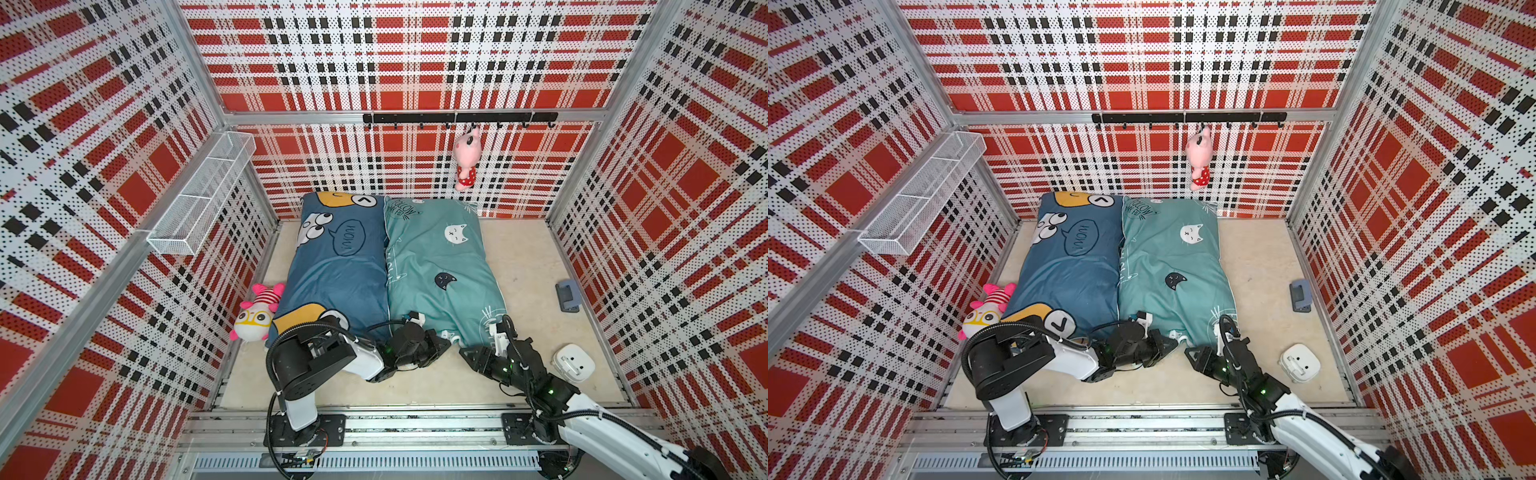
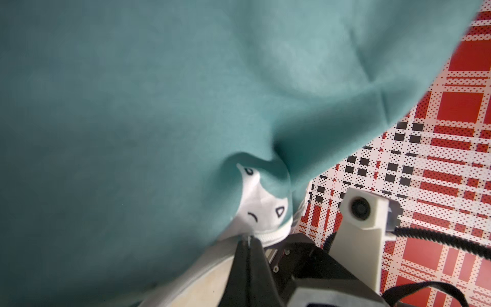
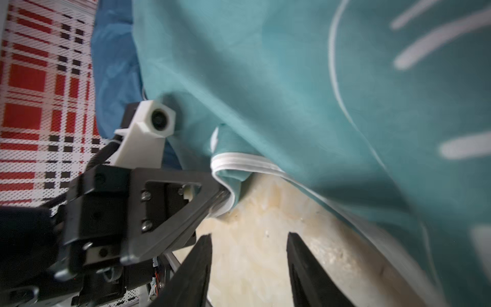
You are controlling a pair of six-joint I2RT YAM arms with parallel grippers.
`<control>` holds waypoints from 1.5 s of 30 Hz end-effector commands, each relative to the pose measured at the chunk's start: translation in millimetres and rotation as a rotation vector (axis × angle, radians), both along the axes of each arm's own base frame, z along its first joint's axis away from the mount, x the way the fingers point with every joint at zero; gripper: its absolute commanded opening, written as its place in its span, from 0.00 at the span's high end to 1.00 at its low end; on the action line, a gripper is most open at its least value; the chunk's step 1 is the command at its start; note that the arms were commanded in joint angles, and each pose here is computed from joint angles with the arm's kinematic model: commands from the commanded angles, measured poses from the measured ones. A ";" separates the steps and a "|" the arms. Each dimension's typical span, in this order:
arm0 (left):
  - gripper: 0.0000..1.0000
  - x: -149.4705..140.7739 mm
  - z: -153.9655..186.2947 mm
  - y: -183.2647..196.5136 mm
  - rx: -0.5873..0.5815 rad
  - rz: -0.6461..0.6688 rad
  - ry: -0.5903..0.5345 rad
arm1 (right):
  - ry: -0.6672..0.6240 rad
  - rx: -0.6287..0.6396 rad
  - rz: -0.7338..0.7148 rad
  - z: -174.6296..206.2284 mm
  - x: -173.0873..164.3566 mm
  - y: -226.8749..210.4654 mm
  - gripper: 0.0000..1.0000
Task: Zip up pillowcases
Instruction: Zip the zipper on the pillowcase.
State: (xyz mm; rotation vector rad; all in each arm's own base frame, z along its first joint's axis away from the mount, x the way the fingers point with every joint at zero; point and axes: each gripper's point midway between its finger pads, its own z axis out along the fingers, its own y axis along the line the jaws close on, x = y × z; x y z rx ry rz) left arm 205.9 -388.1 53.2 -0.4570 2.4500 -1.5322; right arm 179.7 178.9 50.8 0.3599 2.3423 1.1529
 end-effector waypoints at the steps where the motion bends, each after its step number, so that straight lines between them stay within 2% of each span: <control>1: 1.00 -1.6 1.0 -5.1 -0.015 0.009 -0.008 | -0.066 0.092 -0.025 30.4 17.6 11.6 0.51; 10: 1.00 -5.3 -2.3 -5.1 -0.019 0.004 0.001 | -0.097 0.092 -0.047 36.9 32.4 16.7 0.49; 17: 1.00 -3.7 1.5 -5.8 -0.027 0.005 -0.004 | -0.073 0.057 -0.026 30.0 41.2 25.9 0.53; 21: 1.00 -4.6 0.1 -3.0 -0.022 0.005 -0.004 | -0.073 0.041 -0.036 28.5 46.2 26.7 0.66; 25: 1.00 -3.6 -1.6 1.2 -0.009 0.008 -0.008 | -0.062 -0.022 -0.052 24.2 47.5 19.9 0.98; 26: 1.00 -2.9 -2.0 3.2 0.000 0.010 -0.011 | -0.060 -0.035 -0.058 23.9 47.4 17.7 1.00; 33: 1.00 2.7 -11.1 25.7 0.063 0.030 -0.010 | -0.051 -0.144 -0.087 22.9 50.3 4.8 1.00; 45: 1.00 -11.7 -46.7 83.6 0.280 0.049 0.012 | -0.055 -0.209 -0.136 28.3 60.5 -11.7 1.00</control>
